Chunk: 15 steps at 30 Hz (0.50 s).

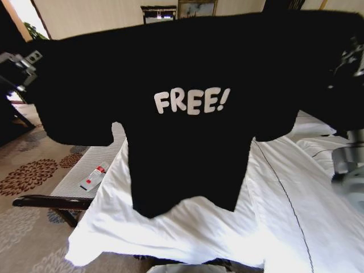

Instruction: Fold the clothes on the bed.

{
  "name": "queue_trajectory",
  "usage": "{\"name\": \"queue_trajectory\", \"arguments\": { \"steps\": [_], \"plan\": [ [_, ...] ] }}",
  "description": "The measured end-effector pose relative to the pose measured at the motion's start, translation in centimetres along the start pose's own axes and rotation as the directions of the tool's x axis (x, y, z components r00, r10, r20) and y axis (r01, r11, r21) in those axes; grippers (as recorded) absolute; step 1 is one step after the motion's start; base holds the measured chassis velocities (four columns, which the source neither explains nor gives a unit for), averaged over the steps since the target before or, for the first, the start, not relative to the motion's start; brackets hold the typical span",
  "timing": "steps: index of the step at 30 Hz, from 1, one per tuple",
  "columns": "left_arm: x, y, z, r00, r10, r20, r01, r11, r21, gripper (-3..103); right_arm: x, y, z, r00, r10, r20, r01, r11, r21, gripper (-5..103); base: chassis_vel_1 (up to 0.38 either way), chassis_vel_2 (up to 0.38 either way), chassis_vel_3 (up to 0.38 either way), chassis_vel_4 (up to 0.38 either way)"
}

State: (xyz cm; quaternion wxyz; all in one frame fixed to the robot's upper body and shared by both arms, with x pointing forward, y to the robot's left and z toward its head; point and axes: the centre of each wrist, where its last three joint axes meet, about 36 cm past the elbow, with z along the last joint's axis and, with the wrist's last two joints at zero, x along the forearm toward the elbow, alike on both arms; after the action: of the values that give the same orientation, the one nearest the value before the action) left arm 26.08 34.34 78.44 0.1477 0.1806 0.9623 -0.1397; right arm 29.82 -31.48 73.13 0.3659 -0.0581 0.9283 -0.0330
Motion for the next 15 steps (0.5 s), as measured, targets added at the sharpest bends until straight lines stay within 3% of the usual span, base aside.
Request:
{"name": "queue_trajectory", "arguments": {
  "steps": [4, 6, 10, 15],
  "plan": [
    [-1.6, 0.6, 3.0, 0.997, -0.024, -0.073, 0.022, 0.999, -0.030, 2, 0.6, 0.4, 1.8, 0.997, -0.043, -0.057, 0.041, 0.998, -0.038, 0, 0.000, 0.000, 0.000, 0.000],
    [-2.9, 1.9, 4.2, 0.993, -0.054, -0.104, 0.052, 0.998, -0.025, 2, -0.3, -1.1, 4.4, 0.994, -0.073, -0.082, 0.069, 0.997, -0.045, 0, 0.000, 0.000, 0.000, 0.000],
    [-4.0, 3.5, 4.4, 0.989, -0.082, -0.120, 0.082, 0.997, -0.008, 2, -1.4, -2.6, 7.3, 0.992, -0.095, -0.089, 0.091, 0.995, -0.045, 0, 0.000, 0.000, 0.000, 0.000],
    [-4.9, 4.9, 3.3, 0.989, -0.098, -0.108, 0.098, 0.995, -0.006, 2, -2.2, -2.4, 8.6, 0.988, -0.120, -0.095, 0.114, 0.991, -0.070, 0, 0.000, 0.000, 0.000, 0.000]
  ]
}}
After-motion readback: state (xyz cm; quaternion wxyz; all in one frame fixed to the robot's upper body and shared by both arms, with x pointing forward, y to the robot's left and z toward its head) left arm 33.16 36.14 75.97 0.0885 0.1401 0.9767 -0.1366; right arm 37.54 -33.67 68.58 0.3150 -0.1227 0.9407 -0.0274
